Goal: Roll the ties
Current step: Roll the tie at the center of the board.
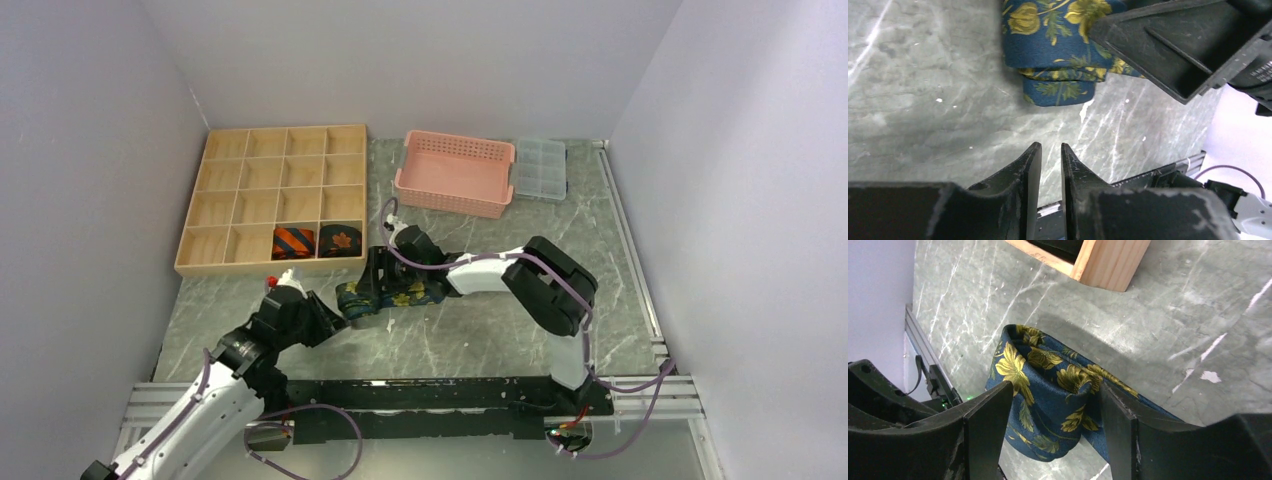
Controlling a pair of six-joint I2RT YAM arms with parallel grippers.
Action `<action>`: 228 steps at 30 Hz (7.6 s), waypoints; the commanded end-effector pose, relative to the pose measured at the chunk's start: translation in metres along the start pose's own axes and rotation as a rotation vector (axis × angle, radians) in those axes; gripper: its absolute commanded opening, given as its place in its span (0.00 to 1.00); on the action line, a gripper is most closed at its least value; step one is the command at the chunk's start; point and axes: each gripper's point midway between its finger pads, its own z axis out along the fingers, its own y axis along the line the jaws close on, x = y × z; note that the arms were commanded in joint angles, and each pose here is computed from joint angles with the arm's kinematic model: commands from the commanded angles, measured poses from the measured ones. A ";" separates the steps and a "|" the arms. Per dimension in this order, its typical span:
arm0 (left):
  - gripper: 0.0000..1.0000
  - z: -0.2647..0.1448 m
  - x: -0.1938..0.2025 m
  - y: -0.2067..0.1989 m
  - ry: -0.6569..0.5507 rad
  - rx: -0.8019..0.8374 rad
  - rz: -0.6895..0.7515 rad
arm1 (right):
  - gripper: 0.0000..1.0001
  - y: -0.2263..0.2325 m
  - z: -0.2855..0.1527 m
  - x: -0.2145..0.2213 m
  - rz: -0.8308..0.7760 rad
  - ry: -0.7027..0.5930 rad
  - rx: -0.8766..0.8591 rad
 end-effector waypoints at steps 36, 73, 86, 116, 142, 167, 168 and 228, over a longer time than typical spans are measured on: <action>0.03 0.083 -0.018 0.033 -0.140 -0.340 0.087 | 0.74 -0.054 -0.177 -0.043 -0.090 -0.413 0.349; 0.03 0.061 -0.028 0.007 -0.060 -0.220 0.185 | 0.71 -0.061 -0.148 -0.020 -0.050 -0.309 0.285; 0.03 0.104 -0.032 0.025 -0.081 -0.285 0.152 | 0.71 -0.063 -0.149 -0.022 -0.057 -0.306 0.305; 0.51 0.008 -0.057 -0.018 -0.262 -0.029 0.057 | 0.78 0.013 -0.058 -0.087 -0.018 -0.209 0.084; 0.71 0.042 -0.105 -0.007 -0.400 0.107 -0.168 | 0.52 -0.001 0.012 -0.059 0.059 -0.074 -0.023; 0.71 0.061 -0.100 -0.002 -0.314 0.121 -0.115 | 0.41 -0.041 0.022 0.002 0.089 -0.003 -0.030; 0.71 0.060 -0.102 -0.002 -0.313 0.122 -0.121 | 0.41 -0.042 0.022 0.003 0.082 -0.005 -0.032; 0.57 0.088 -0.085 -0.013 -0.027 0.211 -0.105 | 0.40 -0.040 0.022 0.008 0.028 -0.027 -0.047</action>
